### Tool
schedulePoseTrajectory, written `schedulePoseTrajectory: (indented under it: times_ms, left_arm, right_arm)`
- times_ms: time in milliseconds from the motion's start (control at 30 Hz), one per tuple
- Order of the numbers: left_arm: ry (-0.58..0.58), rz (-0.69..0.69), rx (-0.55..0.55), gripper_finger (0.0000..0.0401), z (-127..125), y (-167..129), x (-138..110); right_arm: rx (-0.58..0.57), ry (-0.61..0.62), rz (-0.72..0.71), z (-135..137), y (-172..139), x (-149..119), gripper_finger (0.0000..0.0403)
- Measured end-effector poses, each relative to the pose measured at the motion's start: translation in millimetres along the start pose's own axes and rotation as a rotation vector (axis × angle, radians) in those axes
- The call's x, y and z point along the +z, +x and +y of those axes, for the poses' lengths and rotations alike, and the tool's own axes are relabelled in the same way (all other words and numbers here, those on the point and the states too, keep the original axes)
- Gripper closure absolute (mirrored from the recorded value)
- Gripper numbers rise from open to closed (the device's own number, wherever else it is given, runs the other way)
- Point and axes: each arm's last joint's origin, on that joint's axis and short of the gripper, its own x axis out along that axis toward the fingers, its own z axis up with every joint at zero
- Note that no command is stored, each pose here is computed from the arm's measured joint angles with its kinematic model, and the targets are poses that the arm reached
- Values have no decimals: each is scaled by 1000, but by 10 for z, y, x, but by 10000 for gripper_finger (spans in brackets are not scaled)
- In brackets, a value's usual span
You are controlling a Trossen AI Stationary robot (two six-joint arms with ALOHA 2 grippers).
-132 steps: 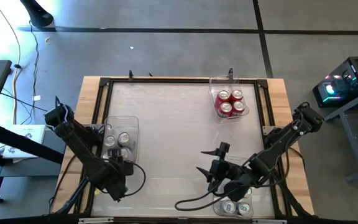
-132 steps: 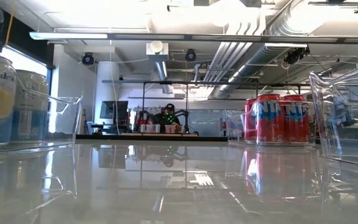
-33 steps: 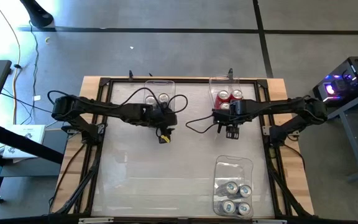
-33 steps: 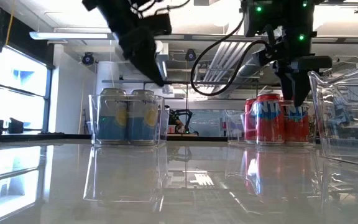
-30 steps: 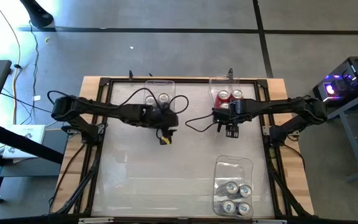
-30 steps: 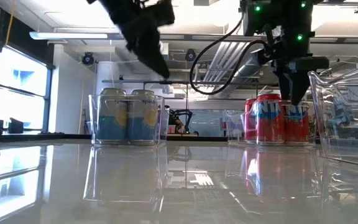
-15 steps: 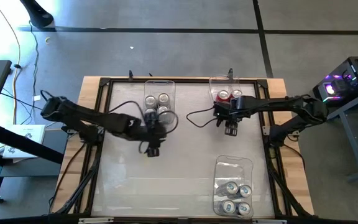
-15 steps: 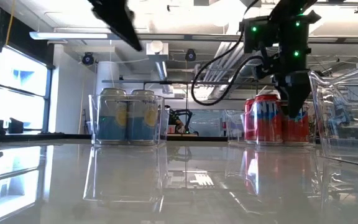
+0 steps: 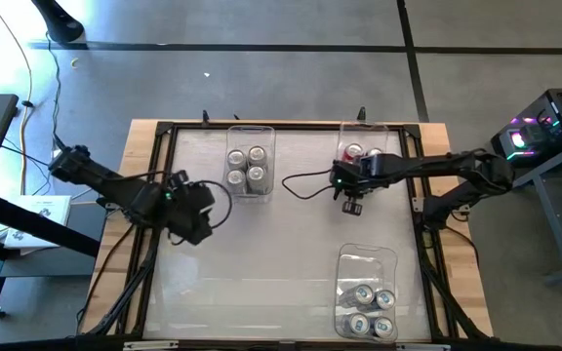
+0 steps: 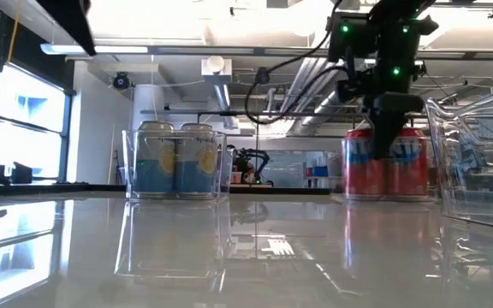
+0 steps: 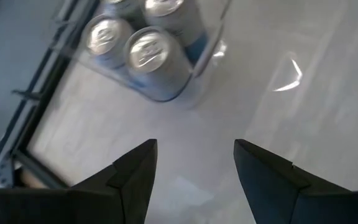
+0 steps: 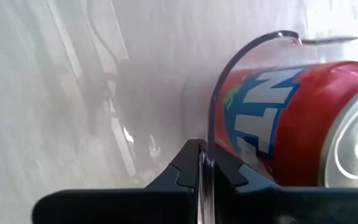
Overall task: Sort soda cans
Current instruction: Move the top right transparent bin to the center top of the table
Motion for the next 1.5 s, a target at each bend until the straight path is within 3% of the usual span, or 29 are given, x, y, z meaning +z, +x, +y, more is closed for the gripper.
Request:
schedulePoseTrajectory:
  times_ms: [267,500,933,1167,1500]
  left_arm:
    - [-30,-19,43,193,-9,-85,-115]
    - [-50,-27,79,193,-5,-114,-192]
    - [-151,-1,41,193,85,233,-712]
    - [-166,-26,-21,193,59,334,-838]
    - [-169,-39,-50,193,-12,432,-896]
  right_arm:
    - [38,-34,-59,131,26,252,401]
    - [75,-133,-116,303,77,605,402]
    - [165,-375,-198,694,136,1255,402]
    - [153,-463,-222,704,178,1454,402]
    - [146,-500,-237,541,209,1506,402]
